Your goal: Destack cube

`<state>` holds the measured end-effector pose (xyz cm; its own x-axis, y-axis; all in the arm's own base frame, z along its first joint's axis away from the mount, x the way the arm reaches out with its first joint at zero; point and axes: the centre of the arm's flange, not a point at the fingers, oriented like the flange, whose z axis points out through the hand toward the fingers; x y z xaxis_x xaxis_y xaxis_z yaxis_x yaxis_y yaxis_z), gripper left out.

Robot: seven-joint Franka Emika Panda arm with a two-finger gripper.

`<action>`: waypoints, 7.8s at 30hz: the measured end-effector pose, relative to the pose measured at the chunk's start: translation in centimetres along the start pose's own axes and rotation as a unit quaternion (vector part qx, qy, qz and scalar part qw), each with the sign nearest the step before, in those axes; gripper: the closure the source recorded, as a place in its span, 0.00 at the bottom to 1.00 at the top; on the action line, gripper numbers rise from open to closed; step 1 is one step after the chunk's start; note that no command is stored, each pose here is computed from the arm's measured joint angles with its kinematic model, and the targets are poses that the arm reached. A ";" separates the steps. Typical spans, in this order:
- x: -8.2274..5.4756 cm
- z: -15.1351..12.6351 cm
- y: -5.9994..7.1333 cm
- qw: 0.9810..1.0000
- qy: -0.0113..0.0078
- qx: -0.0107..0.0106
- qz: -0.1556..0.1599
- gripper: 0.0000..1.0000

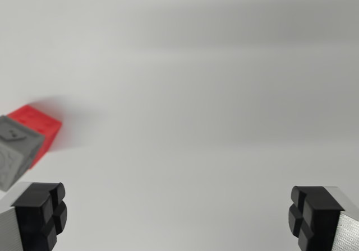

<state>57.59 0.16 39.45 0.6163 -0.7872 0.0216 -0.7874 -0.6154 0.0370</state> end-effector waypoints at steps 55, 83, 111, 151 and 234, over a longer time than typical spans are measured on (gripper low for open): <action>-14.0 7.5 -5.3 0.980 -0.010 0.010 0.197 0.00; -19.5 14.6 -7.5 0.962 -0.017 0.013 0.271 0.00; -19.7 21.7 -7.6 0.962 -0.018 0.013 0.272 0.00; -19.7 21.8 -7.7 0.962 -0.017 0.014 0.272 1.00; -15.9 13.5 -6.6 0.976 -0.015 0.014 0.218 1.00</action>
<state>52.78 16.15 25.40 0.2223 -0.9750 0.0002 -0.9750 -0.2223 0.0029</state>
